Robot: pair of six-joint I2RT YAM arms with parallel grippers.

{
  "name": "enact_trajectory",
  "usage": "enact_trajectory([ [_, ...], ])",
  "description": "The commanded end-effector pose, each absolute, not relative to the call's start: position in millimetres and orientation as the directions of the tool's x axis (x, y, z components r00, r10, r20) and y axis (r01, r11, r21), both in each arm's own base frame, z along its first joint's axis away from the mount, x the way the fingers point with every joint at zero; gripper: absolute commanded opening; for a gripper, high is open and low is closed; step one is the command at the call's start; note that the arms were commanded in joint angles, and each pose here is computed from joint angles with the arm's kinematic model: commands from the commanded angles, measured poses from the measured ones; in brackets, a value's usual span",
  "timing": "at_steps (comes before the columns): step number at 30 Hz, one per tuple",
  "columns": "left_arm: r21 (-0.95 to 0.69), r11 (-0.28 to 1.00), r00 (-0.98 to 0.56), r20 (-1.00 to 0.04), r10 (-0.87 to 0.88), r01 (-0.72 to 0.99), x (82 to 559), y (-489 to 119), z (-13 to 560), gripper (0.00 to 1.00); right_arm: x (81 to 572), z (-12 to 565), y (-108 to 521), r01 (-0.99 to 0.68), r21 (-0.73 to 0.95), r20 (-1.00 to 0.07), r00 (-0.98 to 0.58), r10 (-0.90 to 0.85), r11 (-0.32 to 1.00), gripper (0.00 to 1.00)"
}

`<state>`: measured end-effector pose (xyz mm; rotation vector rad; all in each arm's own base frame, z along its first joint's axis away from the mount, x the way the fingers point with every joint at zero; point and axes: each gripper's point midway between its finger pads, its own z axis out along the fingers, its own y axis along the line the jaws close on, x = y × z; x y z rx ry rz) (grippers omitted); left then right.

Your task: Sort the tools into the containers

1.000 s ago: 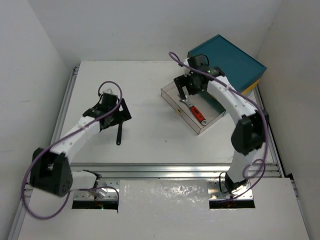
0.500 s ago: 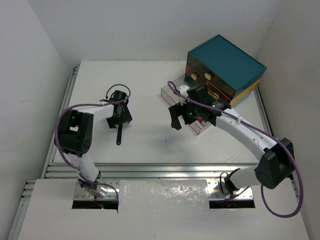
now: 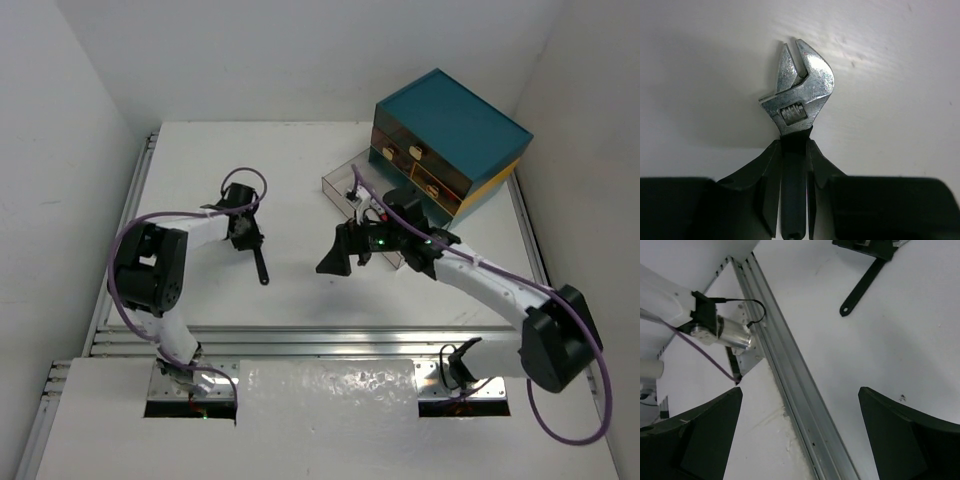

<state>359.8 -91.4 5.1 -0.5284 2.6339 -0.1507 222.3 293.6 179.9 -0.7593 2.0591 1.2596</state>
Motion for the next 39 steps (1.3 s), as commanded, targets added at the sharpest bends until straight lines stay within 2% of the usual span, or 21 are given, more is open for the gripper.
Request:
enact_trajectory([
  [1, -0.292, 0.914, -0.863, -0.34, -0.374, -0.281, 325.8, -131.2, 10.2, 0.0, 236.8, 167.1, 313.6, -0.708, 0.596, -0.729, -0.675, -0.112, 0.379, 0.99],
  [4, -0.363, 0.903, -0.828, -0.416, -0.376, -0.227, 325.0, -157.6, 48.0, 0.0, 265.4, 133.3, 312.0, -0.635, 0.567, -0.709, -0.7, -0.082, 0.524, 0.99],
  [6, -0.394, 0.895, -0.802, -0.455, -0.388, -0.209, 322.0, -168.9, 66.6, 0.0, 274.9, 123.1, 315.2, -0.604, 0.578, -0.699, -0.713, -0.05, 0.548, 0.98],
  [11, -0.509, 0.848, -0.777, -0.47, -0.419, -0.149, 313.4, -189.9, 95.7, 0.0, 282.5, 75.3, 325.7, -0.524, 0.624, -0.614, -0.788, -0.051, 0.579, 0.95],
  [15, -0.552, 0.824, -0.757, -0.482, -0.441, -0.128, 310.2, -196.7, 109.0, 0.0, 271.8, 74.8, 346.6, -0.509, 0.713, -0.574, -0.818, -0.015, 0.482, 0.94],
  [16, -0.563, 0.818, -0.753, -0.485, -0.445, -0.121, 309.6, -200.2, 112.0, 0.0, 265.5, 77.8, 351.1, -0.481, 0.754, -0.537, -0.843, -0.001, 0.448, 0.94],
  [20, -0.597, 0.796, -0.733, -0.499, -0.463, -0.097, 309.3, -210.1, 124.8, 0.0, 254.0, 95.1, 370.9, -0.481, 0.818, -0.517, -0.855, 0.036, 0.314, 0.93],
  [24, -0.601, 0.794, -0.736, -0.496, -0.46, -0.09, 308.0, -213.7, 125.2, 0.0, 248.7, 93.6, 378.2, -0.478, 0.815, -0.515, -0.856, 0.032, 0.327, 0.91],
  [26, -0.617, 0.783, -0.738, -0.494, -0.461, -0.076, 304.7, -217.1, 127.4, 0.0, 249.2, 94.7, 382.8, -0.479, 0.816, -0.512, -0.859, 0.02, 0.325, 0.87],
  [29, -0.668, 0.743, -0.728, -0.487, -0.483, -0.045, 300.2, -224.2, 138.8, 0.0, 246.0, 90.0, 392.7, -0.472, 0.82, -0.496, -0.868, -0.009, 0.324, 0.49],
  [30, -0.68, 0.733, -0.723, -0.49, -0.487, -0.032, 299.5, -226.5, 143.0, 0.0, 244.5, 90.0, 395.0, -0.477, 0.82, -0.498, -0.867, -0.017, 0.317, 0.32],
  [31, -0.687, 0.726, -0.714, -0.499, -0.491, -0.019, 298.5, -226.0, 150.4, 0.0, 243.9, 91.9, 394.5, -0.479, 0.819, -0.5, -0.866, -0.016, 0.315, 0.0],
  [32, -0.686, 0.727, -0.706, -0.511, -0.491, -0.009, 299.7, -225.2, 155.8, 0.33, 242.9, 92.1, 392.7, -0.476, 0.817, -0.499, -0.867, -0.014, 0.327, 0.0],
  [33, -0.657, 0.753, -0.695, -0.524, -0.493, -0.039, 300.1, -216.6, 153.3, 0.55, 246.3, 93.4, 389.9, -0.512, 0.787, -0.539, -0.842, -0.019, 0.343, 0.0],
  [34, -0.627, 0.777, -0.664, -0.564, -0.492, -0.043, 305.4, -208.7, 166.2, 0.94, 251.1, 109.3, 386.6, -0.552, 0.754, -0.586, -0.81, -0.014, 0.356, 0.0],
  [35, -0.592, 0.803, -0.642, -0.587, -0.493, -0.076, 306.9, -197.9, 169.4, 1.0, 247.4, 93.0, 371.9, -0.523, 0.72, -0.557, -0.828, -0.07, 0.456, 0.0],
  [36, -0.497, 0.85, -0.616, -0.619, -0.487, -0.174, 303.3, -170.7, 161.8, 1.0, 273.4, 99.0, 361.8, -0.602, 0.578, -0.674, -0.733, -0.094, 0.551, 0.0],
  [37, -0.479, 0.857, -0.572, -0.656, -0.493, -0.191, 303.6, -157.7, 181.9, 1.0, 271.1, 97.4, 340.4, -0.586, 0.509, -0.657, -0.738, -0.155, 0.631, 0.0],
  [39, -0.421, 0.883, -0.518, -0.718, -0.464, -0.207, 291.9, -131.3, 206.2, 1.0, 299.0, 114.7, 314.9, -0.659, 0.33, -0.728, -0.634, -0.262, 0.676, 0.0],
])
